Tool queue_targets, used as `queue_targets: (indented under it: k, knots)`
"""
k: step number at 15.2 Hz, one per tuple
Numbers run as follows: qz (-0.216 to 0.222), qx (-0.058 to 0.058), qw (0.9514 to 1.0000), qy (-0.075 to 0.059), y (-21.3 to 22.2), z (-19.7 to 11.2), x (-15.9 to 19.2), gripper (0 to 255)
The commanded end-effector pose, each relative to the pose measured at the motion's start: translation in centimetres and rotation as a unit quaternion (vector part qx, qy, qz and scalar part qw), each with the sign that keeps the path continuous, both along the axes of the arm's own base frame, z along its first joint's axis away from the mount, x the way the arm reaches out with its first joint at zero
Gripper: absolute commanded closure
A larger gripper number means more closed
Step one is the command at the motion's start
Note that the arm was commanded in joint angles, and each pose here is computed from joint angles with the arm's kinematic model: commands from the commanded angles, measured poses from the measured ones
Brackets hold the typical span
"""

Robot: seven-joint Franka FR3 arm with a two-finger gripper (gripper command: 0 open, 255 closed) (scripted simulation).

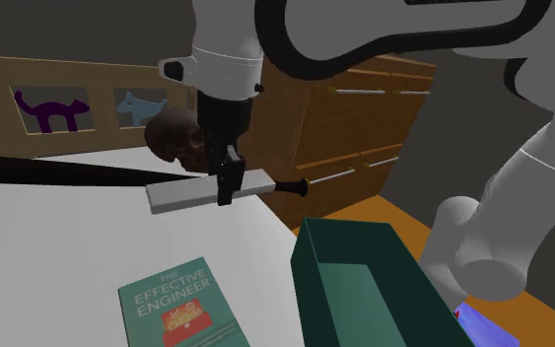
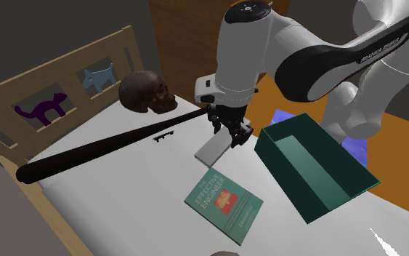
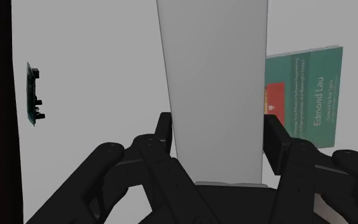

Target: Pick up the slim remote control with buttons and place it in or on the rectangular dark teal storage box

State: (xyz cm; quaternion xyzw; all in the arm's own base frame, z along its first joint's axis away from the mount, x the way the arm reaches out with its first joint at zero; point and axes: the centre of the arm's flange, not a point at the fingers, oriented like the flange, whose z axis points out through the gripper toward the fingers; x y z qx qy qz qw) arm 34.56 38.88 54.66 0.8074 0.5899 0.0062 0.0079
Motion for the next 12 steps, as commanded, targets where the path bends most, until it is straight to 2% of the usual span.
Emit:
queue_targets:
  k: [1, 12]
  knots:
    - [-0.001, 0.000, 1.0000, 0.000, -1.6, -0.3, -2.3, 255]
    - [-0.001, 0.000, 1.0000, 0.000, -8.7, -0.3, -14.9, 255]
